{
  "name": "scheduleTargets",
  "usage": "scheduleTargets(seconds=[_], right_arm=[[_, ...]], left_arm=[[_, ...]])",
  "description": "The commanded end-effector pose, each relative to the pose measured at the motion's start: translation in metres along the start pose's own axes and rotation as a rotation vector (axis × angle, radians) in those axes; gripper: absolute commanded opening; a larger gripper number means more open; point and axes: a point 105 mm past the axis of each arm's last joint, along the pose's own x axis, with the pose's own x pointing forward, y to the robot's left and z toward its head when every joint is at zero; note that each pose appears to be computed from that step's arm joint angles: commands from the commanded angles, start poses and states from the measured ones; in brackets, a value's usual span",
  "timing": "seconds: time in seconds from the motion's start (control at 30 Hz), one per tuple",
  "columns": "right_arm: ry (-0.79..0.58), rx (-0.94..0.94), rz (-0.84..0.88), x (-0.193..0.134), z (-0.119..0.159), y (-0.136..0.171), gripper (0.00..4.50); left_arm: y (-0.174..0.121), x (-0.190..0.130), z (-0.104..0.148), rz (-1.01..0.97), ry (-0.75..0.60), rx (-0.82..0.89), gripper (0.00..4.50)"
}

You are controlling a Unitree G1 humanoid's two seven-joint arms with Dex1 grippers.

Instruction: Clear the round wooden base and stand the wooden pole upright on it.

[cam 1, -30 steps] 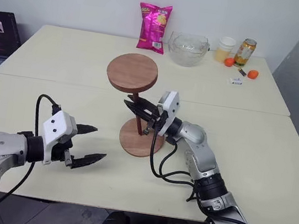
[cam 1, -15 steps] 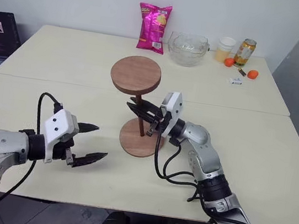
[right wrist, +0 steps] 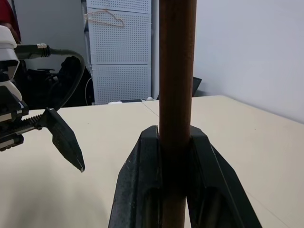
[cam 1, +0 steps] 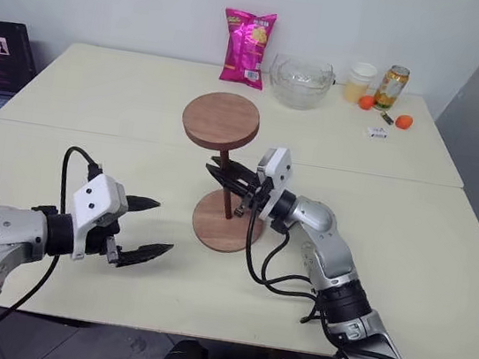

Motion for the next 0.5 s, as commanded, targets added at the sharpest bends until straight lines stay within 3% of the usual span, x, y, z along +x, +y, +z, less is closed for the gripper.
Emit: scheduleTargets(seconds=[0.03,0.13,0.5], right_arm=[[0.204,0.067,-0.035,-0.019,-0.053,-0.002,0.25],[0.257,0.087,-0.019,-0.027,-0.068,0.002,0.25],[0.294,0.112,0.000,-0.038,-0.081,0.005,0.25]], left_arm=[[0.002,-0.002,0.006,-0.003,-0.001,0.033,4.50],[0.002,-0.002,0.006,-0.003,-0.002,0.034,4.50],[0.004,0.000,0.006,-0.003,-0.007,0.030,4.50]])
